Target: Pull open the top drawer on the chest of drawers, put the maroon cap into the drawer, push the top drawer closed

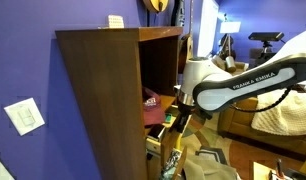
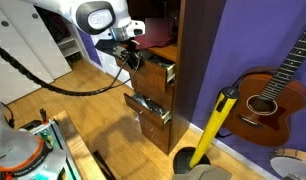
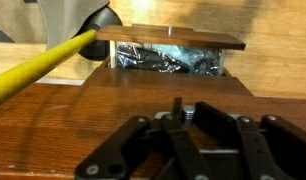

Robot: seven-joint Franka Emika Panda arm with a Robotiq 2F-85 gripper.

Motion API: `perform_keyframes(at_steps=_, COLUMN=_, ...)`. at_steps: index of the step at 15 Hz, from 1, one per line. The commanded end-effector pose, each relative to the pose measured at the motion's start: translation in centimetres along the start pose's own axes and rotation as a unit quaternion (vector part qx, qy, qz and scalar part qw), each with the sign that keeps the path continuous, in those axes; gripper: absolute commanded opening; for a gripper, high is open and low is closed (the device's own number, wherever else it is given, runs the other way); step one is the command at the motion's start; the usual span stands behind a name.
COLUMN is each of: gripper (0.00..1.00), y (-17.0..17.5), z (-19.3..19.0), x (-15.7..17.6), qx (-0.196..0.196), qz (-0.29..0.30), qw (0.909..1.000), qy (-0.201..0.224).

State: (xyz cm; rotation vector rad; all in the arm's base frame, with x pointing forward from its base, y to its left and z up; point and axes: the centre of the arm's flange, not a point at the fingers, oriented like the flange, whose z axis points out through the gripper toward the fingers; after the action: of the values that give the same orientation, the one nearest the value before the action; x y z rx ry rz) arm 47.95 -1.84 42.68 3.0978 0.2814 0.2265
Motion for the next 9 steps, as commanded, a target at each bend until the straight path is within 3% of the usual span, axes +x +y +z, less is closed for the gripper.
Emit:
perform_keyframes(at_steps=1, gripper=0.05, y=-0.9, z=0.2, x=-3.4, qx=-0.010, qz=-0.029, qw=0.9982, qy=-0.051)
perform_keyframes(at_steps=9, gripper=0.05, y=-1.7, z=-0.2, x=-6.3, qx=-0.013, qz=-0.007, qw=0.9981, qy=-0.061)
